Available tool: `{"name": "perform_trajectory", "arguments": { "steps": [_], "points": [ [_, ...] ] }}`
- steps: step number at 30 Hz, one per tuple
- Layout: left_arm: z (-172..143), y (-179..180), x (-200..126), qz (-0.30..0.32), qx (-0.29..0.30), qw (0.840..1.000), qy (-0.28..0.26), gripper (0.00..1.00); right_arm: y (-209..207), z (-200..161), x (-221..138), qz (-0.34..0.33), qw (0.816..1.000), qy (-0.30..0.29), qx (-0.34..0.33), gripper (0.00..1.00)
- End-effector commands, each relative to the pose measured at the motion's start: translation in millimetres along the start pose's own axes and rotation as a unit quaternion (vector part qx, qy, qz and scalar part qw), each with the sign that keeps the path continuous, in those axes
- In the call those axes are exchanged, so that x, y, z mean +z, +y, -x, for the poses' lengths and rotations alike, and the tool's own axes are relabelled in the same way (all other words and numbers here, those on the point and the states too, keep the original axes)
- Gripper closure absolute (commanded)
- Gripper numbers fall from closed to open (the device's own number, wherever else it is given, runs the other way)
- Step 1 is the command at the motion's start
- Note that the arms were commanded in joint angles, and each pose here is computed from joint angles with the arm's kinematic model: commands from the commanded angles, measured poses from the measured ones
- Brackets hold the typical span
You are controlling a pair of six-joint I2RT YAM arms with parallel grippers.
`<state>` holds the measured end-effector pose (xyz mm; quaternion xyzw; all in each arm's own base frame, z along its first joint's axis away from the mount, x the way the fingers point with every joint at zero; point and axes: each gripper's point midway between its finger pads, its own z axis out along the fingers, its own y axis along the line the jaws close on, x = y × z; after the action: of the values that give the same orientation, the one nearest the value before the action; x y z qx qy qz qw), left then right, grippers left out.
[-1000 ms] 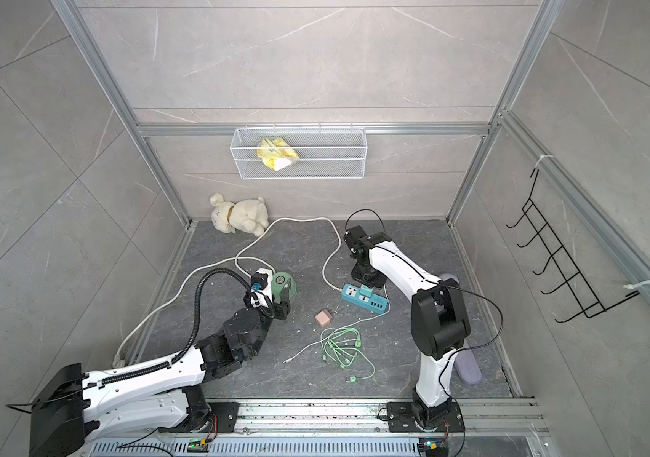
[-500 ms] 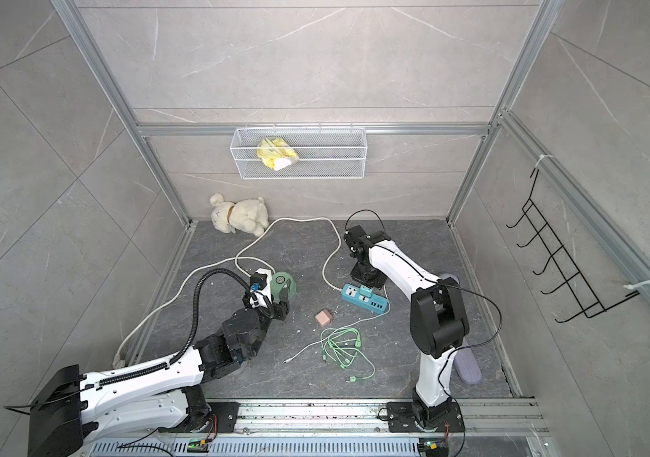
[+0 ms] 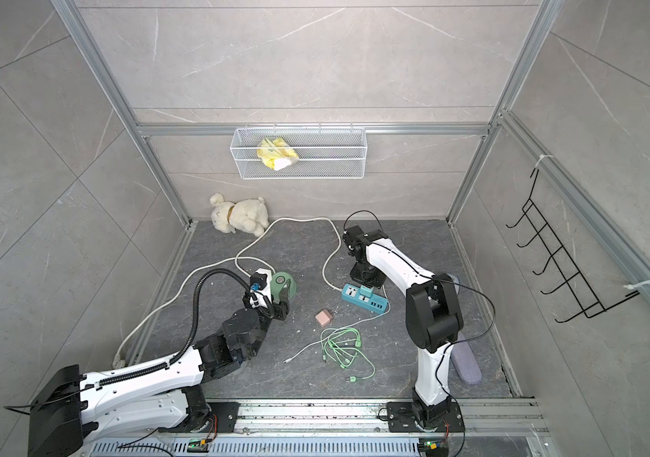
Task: Charge the cordless meat grinders
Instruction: Insert the charging cable into the plug, then pick up the charging cable from the center of the board.
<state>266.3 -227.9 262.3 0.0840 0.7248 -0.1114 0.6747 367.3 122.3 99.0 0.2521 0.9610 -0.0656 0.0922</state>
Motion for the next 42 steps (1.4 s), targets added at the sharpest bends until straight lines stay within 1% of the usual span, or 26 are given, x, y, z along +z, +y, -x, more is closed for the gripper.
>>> {"name": "perform_trajectory", "arguments": {
  "steps": [1,8,9,10,12,13,16,21,23,25,27,28,29,30,31,33,34,36,38,41,42],
  "points": [
    [22,5,0,0.012,-0.02,0.999,-0.025,0.37,3,-4,19,-0.018,1.0,0.021,-0.012,1.0],
    [21,7,-1,0.015,-0.02,0.999,-0.024,0.37,2,-8,25,-0.022,0.999,0.028,-0.014,1.0],
    [22,7,-1,0.016,-0.021,0.999,-0.025,0.37,1,-7,22,-0.021,0.999,0.025,-0.012,0.96],
    [21,7,-1,0.017,-0.02,0.999,-0.024,0.37,1,-5,18,-0.017,1.0,0.019,-0.01,0.84],
    [21,7,0,0.017,-0.019,0.999,-0.023,0.37,2,-3,11,-0.006,1.0,0.008,-0.007,0.66],
    [21,6,0,0.017,-0.018,0.999,-0.023,0.37,3,-2,6,-0.001,1.0,0.004,-0.006,0.6],
    [20,5,1,0.017,-0.015,1.0,-0.021,0.37,3,-1,-4,0.013,1.0,-0.006,-0.002,0.51],
    [22,6,1,0.018,-0.014,1.0,-0.021,0.37,1,2,-24,0.036,0.999,-0.02,0.007,0.44],
    [22,7,0,0.018,-0.008,1.0,-0.016,0.37,-7,4,-39,0.045,0.998,-0.031,0.013,0.43],
    [20,8,-2,0.016,-0.001,1.0,-0.001,0.37,-19,5,-55,0.056,0.997,-0.044,0.023,0.38],
    [16,7,-7,0.003,0.001,0.999,0.033,0.37,-36,7,-74,0.074,0.995,-0.062,0.022,0.38],
    [11,8,-11,-0.004,-0.005,0.998,0.06,0.37,-44,8,-87,0.085,0.993,-0.078,0.018,0.38],
    [7,10,-17,-0.01,-0.021,0.996,0.092,0.36,-54,9,-100,0.096,0.991,-0.097,0.008,0.37],
    [1,14,-24,-0.004,-0.052,0.991,0.127,0.35,-63,10,-114,0.107,0.987,-0.118,-0.007,0.37],
    [-5,21,-32,0.01,-0.076,0.984,0.158,0.35,-70,10,-125,0.117,0.984,-0.135,-0.018,0.37],
    [-27,28,-49,0.029,-0.123,0.965,0.23,0.35,-76,7,-148,0.151,0.971,-0.174,-0.061,0.38],
    [-36,25,-55,0.022,-0.137,0.956,0.258,0.35,-75,5,-155,0.171,0.964,-0.188,-0.082,0.39],
    [-58,11,-69,-0.016,-0.154,0.935,0.319,0.36,-70,3,-166,0.203,0.948,-0.214,-0.116,0.4],
    [-78,1,-78,-0.036,-0.165,0.918,0.359,0.36,-61,0,-171,0.233,0.937,-0.221,-0.141,0.4],
    [-96,-18,-76,-0.066,-0.167,0.904,0.388,0.39,-47,-10,-182,0.286,0.919,-0.214,-0.166,0.4],
    [-102,-27,-75,-0.082,-0.151,0.899,0.403,0.39,-46,-12,-185,0.299,0.913,-0.22,-0.167,0.4]
  ]
}}
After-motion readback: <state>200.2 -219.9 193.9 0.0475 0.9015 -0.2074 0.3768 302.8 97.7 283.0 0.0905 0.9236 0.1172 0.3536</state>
